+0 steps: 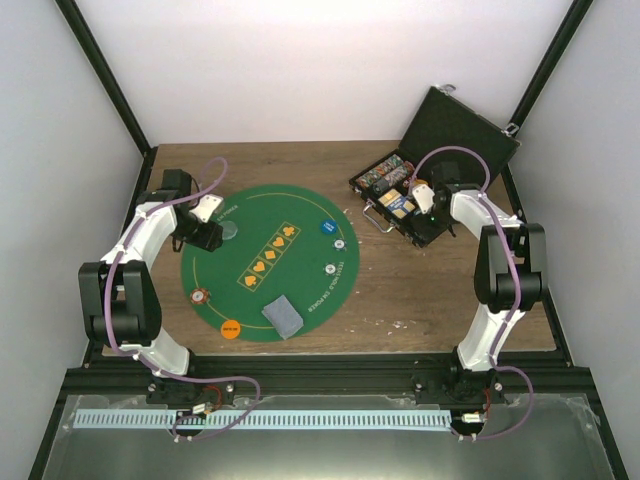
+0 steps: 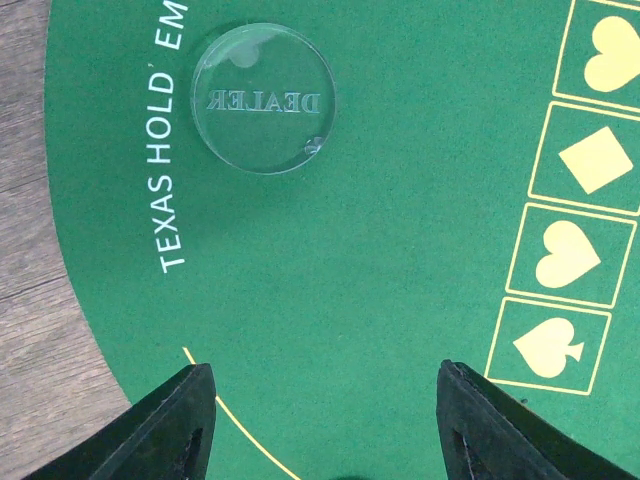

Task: Distribute texas hold em gaming equipment

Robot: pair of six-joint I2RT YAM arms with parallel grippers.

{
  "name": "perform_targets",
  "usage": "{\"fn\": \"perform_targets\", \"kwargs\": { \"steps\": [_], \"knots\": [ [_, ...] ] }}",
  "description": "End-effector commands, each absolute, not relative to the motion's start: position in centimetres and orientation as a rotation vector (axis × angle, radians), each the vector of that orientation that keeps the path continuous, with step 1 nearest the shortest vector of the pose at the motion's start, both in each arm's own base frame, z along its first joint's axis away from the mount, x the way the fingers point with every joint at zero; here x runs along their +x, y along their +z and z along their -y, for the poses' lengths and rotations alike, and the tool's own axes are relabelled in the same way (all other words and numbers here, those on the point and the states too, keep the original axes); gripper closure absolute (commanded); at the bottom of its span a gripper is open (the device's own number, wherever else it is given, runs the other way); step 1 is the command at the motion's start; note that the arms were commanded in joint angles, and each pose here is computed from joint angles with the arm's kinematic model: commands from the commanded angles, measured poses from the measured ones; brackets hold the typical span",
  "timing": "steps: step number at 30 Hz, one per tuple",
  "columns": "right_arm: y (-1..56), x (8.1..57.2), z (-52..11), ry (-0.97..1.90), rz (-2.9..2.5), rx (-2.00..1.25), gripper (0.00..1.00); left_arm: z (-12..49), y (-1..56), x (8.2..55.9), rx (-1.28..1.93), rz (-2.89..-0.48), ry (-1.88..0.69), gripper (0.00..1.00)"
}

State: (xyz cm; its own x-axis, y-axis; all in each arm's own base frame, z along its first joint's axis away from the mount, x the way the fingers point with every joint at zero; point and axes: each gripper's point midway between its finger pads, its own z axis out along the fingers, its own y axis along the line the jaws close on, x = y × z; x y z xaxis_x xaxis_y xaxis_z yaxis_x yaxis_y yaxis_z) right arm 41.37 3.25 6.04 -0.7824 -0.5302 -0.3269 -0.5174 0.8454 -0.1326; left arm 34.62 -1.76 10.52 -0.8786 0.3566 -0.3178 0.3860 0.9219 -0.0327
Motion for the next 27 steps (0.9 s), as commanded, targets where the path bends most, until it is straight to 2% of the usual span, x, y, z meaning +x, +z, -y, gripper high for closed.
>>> {"fn": "perform_targets", "kwargs": {
  "steps": [1, 10, 19, 27],
  "knots": [
    [4.5, 39.5, -6.2, 0.129, -2.695, -0.864, 0.49, 1.6, 10.1, 34.7, 0.561, -2.777, -0.134, 0.38],
    [5.7, 39.6, -5.5, 0.01, -2.688, -0.87, 0.51, 1.8, 10.4, 34.7, 0.567, -2.771, -0.15, 0.38],
    [7.2, 40.8, -4.4, -0.097, -2.652, -0.823, 0.45, 1.9, 10.4, 34.6, 0.573, -2.773, -0.16, 0.38],
    [7.0, 41.0, -3.6, -0.103, -2.648, -0.81, 0.35, 2.0, 10.4, 34.5, 0.575, -2.772, -0.161, 0.38]
  ]
}}
